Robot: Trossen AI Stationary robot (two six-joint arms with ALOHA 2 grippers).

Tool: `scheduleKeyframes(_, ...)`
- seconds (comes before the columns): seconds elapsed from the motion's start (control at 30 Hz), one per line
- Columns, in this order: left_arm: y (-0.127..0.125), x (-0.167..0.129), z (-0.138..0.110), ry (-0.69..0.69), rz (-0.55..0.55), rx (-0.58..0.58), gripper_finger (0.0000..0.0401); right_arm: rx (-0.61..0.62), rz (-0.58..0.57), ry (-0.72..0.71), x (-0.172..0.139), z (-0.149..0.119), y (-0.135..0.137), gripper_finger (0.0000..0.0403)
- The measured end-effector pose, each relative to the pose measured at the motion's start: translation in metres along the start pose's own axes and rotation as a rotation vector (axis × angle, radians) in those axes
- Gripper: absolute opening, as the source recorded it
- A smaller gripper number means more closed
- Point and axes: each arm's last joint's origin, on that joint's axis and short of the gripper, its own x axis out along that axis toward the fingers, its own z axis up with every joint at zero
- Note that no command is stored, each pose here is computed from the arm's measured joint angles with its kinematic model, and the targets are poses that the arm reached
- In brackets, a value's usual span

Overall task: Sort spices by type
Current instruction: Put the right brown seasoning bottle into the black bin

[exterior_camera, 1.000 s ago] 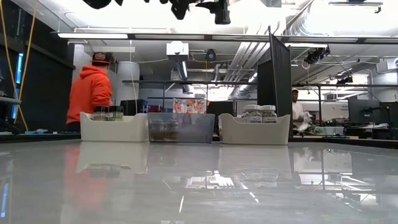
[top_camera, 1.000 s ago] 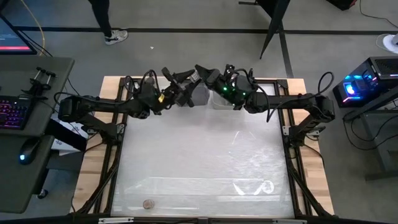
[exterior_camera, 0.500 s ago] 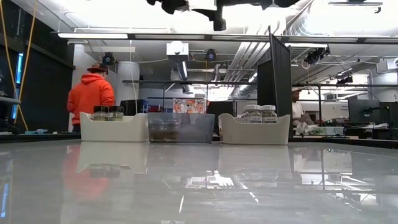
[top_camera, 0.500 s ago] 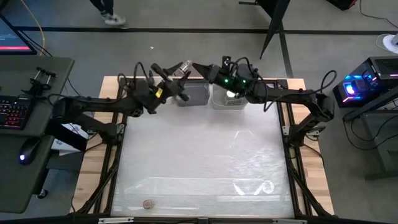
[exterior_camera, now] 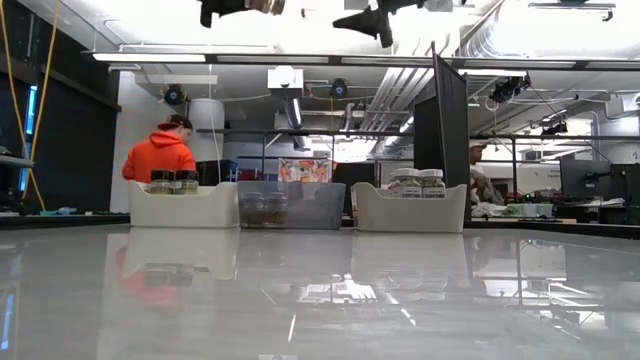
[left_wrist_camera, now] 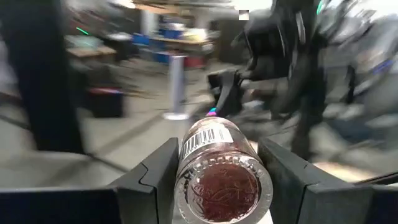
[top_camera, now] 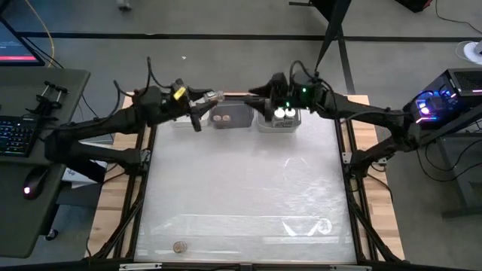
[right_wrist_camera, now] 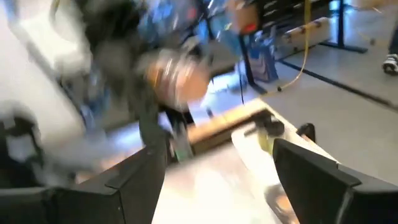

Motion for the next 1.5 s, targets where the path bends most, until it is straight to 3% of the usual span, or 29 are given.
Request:
scheduleKeyframes(0.17, 0.013, 0.009, 0.0, 0.02, -0.195, -0.324, 0.0159, -0.392, 0.039, 0.073, 0.002, -0.015, 0.031, 0.0288)
scheduleKeyframes(0.3, 0.018, 0.022, -0.009, 0.115, -0.309, -0.584, 0.0159, -0.72, -0.065, 0.036, 0.008, -0.022, 0.055, 0.0288)
scheduleKeyframes(0.4, 0.018, 0.031, -0.013, 0.16, -0.373, -0.699, 0.0159, -0.873, -0.146, -0.014, 0.009, -0.021, 0.068, 0.0288)
scheduleKeyframes(0.77, 0.017, 0.048, -0.011, 0.069, -0.451, -0.762, 0.0159, -0.884, -0.17, -0.027, 0.013, -0.022, 0.069, 0.0288)
scheduleKeyframes(1.23, 0.005, 0.054, -0.018, 0.122, -0.497, -0.772, 0.0159, -0.948, -0.182, -0.035, 0.026, -0.027, 0.064, 0.0288)
scheduleKeyframes(1.5, 0.005, 0.054, -0.019, 0.145, -0.515, -0.781, 0.0159, -0.95, -0.116, -0.063, 0.026, -0.027, 0.07, 0.0284)
